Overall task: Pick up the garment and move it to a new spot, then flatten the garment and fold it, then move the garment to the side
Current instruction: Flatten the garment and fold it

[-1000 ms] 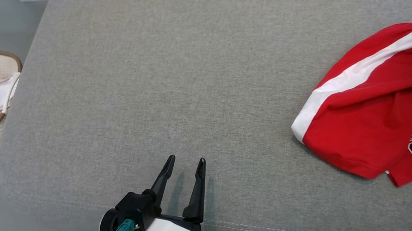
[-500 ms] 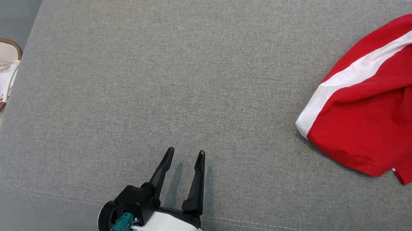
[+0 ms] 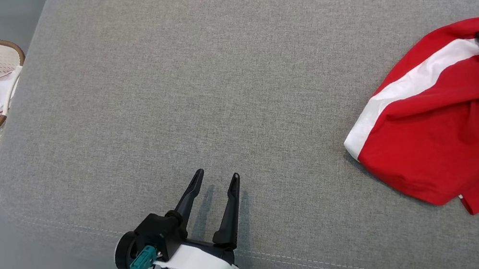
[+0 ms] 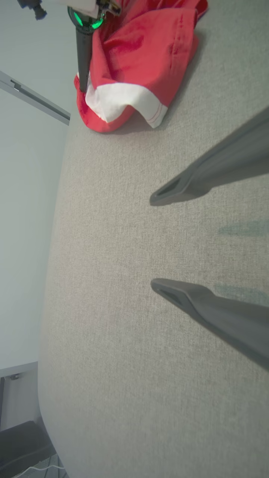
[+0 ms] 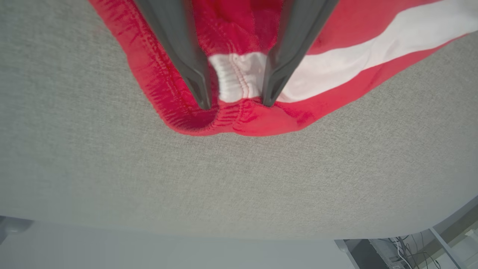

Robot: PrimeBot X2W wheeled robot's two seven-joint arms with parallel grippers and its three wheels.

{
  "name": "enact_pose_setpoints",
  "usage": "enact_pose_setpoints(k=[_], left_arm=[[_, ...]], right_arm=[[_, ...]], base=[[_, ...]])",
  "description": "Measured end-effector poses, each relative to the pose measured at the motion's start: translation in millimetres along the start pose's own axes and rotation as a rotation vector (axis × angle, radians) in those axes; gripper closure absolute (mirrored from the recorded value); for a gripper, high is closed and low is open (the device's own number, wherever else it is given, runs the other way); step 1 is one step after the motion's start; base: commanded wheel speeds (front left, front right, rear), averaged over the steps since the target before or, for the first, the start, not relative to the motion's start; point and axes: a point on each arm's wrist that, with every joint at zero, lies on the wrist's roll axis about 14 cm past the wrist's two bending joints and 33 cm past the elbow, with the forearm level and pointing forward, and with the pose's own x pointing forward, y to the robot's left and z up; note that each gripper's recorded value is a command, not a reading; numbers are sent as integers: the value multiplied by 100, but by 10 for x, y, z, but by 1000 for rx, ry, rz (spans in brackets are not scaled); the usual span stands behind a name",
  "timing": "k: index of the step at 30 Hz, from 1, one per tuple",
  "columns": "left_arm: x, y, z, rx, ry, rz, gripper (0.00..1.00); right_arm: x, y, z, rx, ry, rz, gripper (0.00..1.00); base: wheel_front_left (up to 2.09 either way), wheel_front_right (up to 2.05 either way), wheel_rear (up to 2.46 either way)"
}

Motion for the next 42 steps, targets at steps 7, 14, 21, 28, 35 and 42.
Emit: enact_pose_setpoints(k=[7, 14, 21, 28, 35, 42], left_arm=[[-1, -8, 26, 0, -8, -3, 0], [31, -178, 56, -27, -19, -61, 0], [88, -677, -81, -169, 39, -217, 0], [251, -1176, -59, -172, 69, -383, 0], [192, -1450, -280, -251, 168, -445, 0], [242, -1641, -252, -492, 233, -448, 0]], right_arm=[[-47, 57, 215, -32, -48, 31, 100], [-324, 3, 531, 32, -143, 45, 100], [-843, -350, 210, 97, -55, -20, 100], [-1343, -578, -261, 182, 68, -90, 100], [-1761, -990, -335, 164, 48, -238, 100], [-1708, -927, -401, 167, 48, -235, 100]], base=[[0, 0, 0], [0, 0, 0], [0, 0, 0], [0, 0, 0], [0, 0, 0], [0, 0, 0]])
